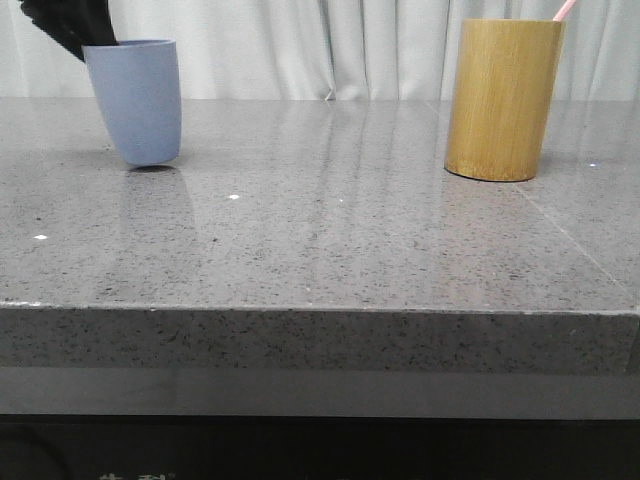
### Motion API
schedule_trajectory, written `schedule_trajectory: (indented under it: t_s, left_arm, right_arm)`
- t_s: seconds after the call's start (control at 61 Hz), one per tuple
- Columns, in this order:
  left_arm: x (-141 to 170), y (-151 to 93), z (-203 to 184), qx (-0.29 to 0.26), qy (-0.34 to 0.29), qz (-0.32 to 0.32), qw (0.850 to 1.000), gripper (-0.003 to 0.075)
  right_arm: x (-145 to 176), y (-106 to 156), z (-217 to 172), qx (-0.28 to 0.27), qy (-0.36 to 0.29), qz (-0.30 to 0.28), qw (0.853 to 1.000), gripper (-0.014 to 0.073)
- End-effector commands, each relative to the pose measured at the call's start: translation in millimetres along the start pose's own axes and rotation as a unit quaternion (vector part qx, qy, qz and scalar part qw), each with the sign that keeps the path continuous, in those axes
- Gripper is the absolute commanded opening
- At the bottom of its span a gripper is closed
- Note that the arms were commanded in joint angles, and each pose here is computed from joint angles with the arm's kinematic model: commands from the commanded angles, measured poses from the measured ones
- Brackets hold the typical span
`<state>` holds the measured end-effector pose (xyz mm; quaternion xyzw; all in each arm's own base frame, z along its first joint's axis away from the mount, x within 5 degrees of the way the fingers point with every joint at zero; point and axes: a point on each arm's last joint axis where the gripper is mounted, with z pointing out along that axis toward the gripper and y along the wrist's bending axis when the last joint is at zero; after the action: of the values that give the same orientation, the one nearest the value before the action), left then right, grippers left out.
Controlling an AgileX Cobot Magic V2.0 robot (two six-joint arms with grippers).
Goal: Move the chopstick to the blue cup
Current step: 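Lift the blue cup with the left gripper and carry it toward the bamboo holder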
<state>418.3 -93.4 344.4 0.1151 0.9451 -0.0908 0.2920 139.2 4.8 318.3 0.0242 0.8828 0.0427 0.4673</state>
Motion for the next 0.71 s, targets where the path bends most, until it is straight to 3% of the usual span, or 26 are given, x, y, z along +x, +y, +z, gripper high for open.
schedule_trajectory:
  t_s: [0.0,0.476,0.689]
  left_arm:
    - [-17.9,-18.1,-41.1,0.029,-0.078,0.003,0.996,-0.0019]
    - [-19.5,-129.4,-53.4,0.110,-0.134,0.129,0.976,-0.0019]
    - [-14.7,-154.8,-31.8,0.120,-0.128,0.152,0.973,-0.0019]
  right_arm:
    - [-13.4,0.8,-4.7,-0.002,-0.043,-0.001,0.999,0.0550]
    - [-12.2,0.8,-4.6,-0.002,-0.036,-0.001,0.999,0.0550]
    - [-12.0,0.8,-4.6,-0.002,-0.035,-0.001,0.999,0.0550]
